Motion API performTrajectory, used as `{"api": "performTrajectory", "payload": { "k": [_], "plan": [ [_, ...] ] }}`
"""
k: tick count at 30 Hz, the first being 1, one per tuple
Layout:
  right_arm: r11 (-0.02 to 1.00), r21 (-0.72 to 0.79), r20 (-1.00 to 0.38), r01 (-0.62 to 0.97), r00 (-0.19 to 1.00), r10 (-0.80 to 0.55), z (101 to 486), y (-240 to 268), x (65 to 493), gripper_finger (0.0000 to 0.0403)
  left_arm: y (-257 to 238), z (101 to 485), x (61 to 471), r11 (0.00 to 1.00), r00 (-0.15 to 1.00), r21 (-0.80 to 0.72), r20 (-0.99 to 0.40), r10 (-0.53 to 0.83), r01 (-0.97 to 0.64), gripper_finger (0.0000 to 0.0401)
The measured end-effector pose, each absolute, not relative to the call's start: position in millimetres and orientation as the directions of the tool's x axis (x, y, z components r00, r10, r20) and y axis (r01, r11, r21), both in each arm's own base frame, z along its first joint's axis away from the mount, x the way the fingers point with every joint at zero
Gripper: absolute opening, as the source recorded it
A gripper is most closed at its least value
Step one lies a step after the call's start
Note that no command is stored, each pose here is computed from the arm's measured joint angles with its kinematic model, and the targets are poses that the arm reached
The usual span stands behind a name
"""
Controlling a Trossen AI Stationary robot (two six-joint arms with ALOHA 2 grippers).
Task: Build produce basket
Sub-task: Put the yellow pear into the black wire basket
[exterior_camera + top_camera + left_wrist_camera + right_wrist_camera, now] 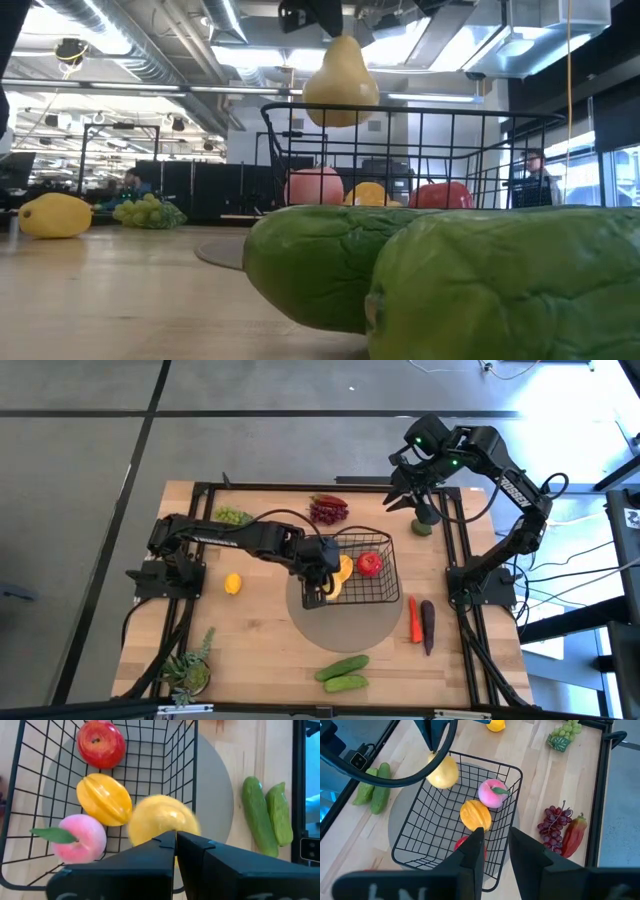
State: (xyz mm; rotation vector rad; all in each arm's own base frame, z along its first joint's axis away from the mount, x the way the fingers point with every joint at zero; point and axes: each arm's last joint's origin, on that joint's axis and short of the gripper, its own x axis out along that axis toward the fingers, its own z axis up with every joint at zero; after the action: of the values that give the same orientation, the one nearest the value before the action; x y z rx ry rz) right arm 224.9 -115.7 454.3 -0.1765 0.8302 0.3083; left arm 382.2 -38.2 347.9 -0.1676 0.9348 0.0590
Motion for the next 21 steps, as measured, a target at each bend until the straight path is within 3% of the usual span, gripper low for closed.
{"api": "performTrajectory", "payload": {
  "k": [21],
  "plan": [
    [0.94,-0.036,-0.747,-0.338,0.634,0.2,454,-116,225,0.0083,-30,302,378,0.984,0.468,-0.06,-0.883,0.026,-0.169,0.0]
  ]
}}
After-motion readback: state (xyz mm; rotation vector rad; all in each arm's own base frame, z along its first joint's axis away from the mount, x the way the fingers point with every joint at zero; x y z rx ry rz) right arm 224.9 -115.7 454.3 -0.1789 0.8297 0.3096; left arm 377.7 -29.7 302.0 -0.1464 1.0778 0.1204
